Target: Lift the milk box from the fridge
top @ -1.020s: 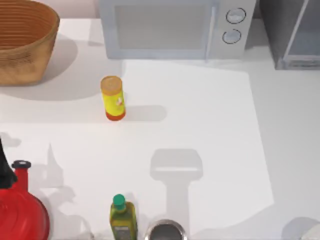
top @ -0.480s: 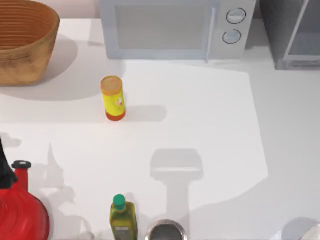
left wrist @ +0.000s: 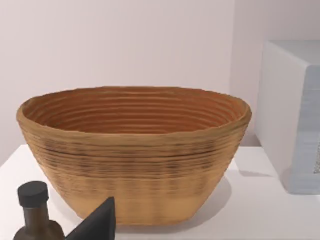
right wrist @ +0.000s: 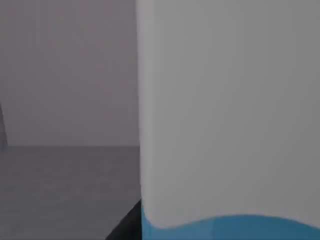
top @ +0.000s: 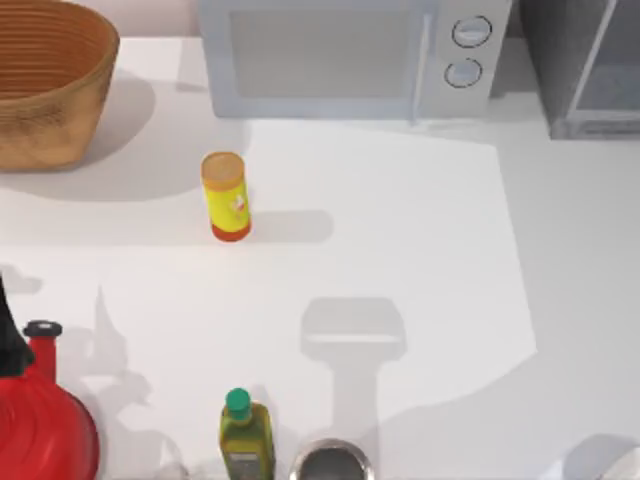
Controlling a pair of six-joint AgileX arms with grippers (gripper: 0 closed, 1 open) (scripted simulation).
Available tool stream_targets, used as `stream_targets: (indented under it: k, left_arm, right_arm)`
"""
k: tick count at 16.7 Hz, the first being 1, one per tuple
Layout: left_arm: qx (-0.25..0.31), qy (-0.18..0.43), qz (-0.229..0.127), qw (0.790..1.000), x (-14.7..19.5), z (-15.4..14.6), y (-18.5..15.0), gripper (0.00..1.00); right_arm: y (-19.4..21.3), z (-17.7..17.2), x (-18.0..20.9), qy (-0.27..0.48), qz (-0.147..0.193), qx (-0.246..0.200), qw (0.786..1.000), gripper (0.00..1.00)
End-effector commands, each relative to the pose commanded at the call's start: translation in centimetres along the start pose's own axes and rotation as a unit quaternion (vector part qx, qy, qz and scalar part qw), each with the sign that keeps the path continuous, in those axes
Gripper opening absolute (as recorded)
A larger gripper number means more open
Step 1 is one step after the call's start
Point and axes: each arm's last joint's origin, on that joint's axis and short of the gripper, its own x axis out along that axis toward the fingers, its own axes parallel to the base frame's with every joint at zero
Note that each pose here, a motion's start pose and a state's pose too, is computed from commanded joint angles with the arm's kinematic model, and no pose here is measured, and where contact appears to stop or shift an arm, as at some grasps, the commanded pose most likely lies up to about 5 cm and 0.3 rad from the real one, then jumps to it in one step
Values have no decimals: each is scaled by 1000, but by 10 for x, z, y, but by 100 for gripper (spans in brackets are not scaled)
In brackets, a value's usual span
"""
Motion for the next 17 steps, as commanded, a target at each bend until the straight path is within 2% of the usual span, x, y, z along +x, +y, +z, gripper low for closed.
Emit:
stream_targets:
  k: [8, 17]
  left_arm:
    - [0, 0, 0, 1000, 0, 0, 0, 100]
    - [0, 0, 0, 1000, 0, 0, 0, 100]
  right_arm:
    - [0, 0, 0, 0, 0, 0, 1000, 2]
    - [-1, 1, 0, -1, -1, 0, 1000, 0]
